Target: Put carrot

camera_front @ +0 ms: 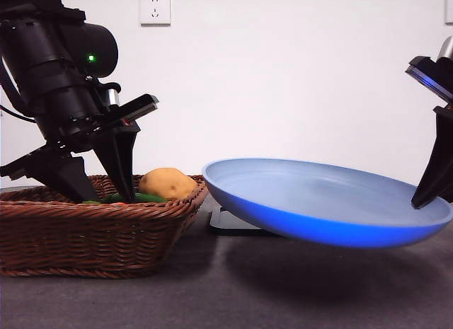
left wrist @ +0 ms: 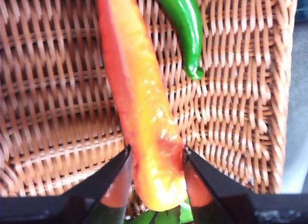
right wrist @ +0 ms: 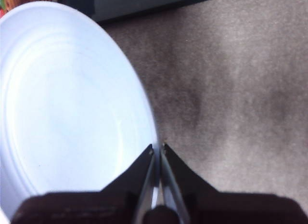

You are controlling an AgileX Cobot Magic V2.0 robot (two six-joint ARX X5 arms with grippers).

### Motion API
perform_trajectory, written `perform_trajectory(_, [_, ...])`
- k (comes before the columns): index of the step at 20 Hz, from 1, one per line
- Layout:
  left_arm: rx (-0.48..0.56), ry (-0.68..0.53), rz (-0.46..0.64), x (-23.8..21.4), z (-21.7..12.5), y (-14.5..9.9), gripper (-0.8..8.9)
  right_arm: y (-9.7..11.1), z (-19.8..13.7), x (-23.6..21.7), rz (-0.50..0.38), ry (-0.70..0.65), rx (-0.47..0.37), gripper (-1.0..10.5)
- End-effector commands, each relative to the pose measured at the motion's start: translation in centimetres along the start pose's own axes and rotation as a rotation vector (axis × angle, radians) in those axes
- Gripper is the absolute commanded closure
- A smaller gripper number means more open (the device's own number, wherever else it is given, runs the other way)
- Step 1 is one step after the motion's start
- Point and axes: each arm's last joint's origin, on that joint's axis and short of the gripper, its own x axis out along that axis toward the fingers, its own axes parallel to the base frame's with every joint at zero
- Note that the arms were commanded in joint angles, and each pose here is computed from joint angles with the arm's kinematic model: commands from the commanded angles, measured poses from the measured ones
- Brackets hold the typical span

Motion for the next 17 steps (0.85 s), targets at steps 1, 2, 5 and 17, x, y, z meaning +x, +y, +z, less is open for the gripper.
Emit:
perform_trajectory(1, [0.055,0.016,-0.106,-0.3,0.8,-0.3,6.77,0.3,0.4,-0.1,0.014,-0.012,-0.024,9.4])
perform_trajectory(2, [0.076,0.023,-0.181,-0.8,1.1,-0.5,6.77,0.3,0.4,-0.1,0.014,-0.012,-0.024,9.4])
perform_trajectory(5, [0.118,0.044,-0.421,-3.1,2.3,-1.3,6.77,0.3,0.4,-0.1,0.014,-0.012,-0.024,9.4])
perform_trajectory(17, [0.566,-0.027,-0.413,-4.5,1.2,-11.4,6.77,0.3,0.6,-0.1,0.016,-0.025,-0.031,9.4])
